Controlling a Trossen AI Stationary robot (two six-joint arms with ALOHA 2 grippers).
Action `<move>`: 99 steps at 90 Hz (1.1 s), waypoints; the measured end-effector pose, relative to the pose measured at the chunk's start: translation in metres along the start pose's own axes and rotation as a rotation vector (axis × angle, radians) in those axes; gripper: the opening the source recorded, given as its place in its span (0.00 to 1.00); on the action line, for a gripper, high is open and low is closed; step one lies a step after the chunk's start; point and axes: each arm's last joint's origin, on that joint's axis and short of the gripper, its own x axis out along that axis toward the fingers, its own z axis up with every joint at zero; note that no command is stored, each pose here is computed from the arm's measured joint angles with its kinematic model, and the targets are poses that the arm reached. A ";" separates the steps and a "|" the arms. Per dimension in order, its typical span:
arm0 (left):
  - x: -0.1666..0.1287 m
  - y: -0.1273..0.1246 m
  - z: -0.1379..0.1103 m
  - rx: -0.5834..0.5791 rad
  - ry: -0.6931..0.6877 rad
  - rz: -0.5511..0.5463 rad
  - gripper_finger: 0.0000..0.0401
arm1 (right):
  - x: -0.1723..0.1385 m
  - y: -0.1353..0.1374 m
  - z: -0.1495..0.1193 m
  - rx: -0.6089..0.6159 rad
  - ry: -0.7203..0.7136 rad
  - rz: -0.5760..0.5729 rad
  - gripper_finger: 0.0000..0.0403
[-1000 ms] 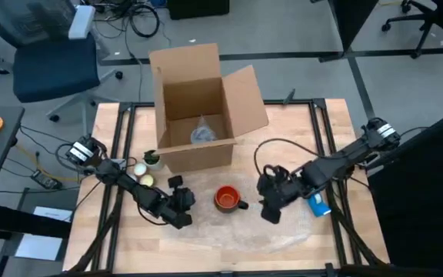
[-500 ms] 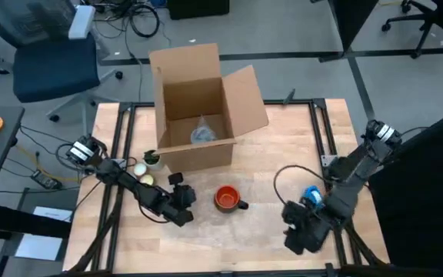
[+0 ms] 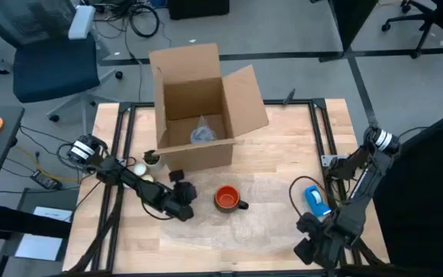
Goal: Wrap mug
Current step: Wrap the black mug with bubble wrap
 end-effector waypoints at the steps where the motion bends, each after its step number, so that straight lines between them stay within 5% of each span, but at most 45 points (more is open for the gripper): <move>1: 0.000 0.000 0.000 -0.006 0.003 -0.003 0.16 | 0.001 -0.001 -0.001 0.001 0.003 -0.008 0.40; 16: -0.005 -0.007 -0.004 -0.068 0.007 -0.036 0.16 | 0.009 -0.009 -0.003 -0.023 -0.014 -0.121 0.41; 42: -0.014 -0.017 -0.010 -0.101 0.011 -0.082 0.16 | 0.029 -0.008 0.007 -0.264 -0.084 -0.243 0.41; 65: -0.013 -0.015 -0.009 -0.109 -0.024 -0.030 0.16 | 0.044 0.010 0.040 -0.328 -0.190 -0.183 0.41; 78: -0.013 -0.015 -0.009 -0.115 -0.033 -0.031 0.16 | 0.050 0.034 0.070 -0.394 -0.229 -0.040 0.40; 87: -0.013 -0.015 -0.008 -0.116 -0.039 -0.024 0.16 | 0.040 0.055 0.087 -0.455 -0.260 0.105 0.40; 99: -0.012 -0.015 -0.008 -0.118 -0.045 -0.022 0.16 | 0.015 0.074 0.090 -0.539 -0.300 0.161 0.40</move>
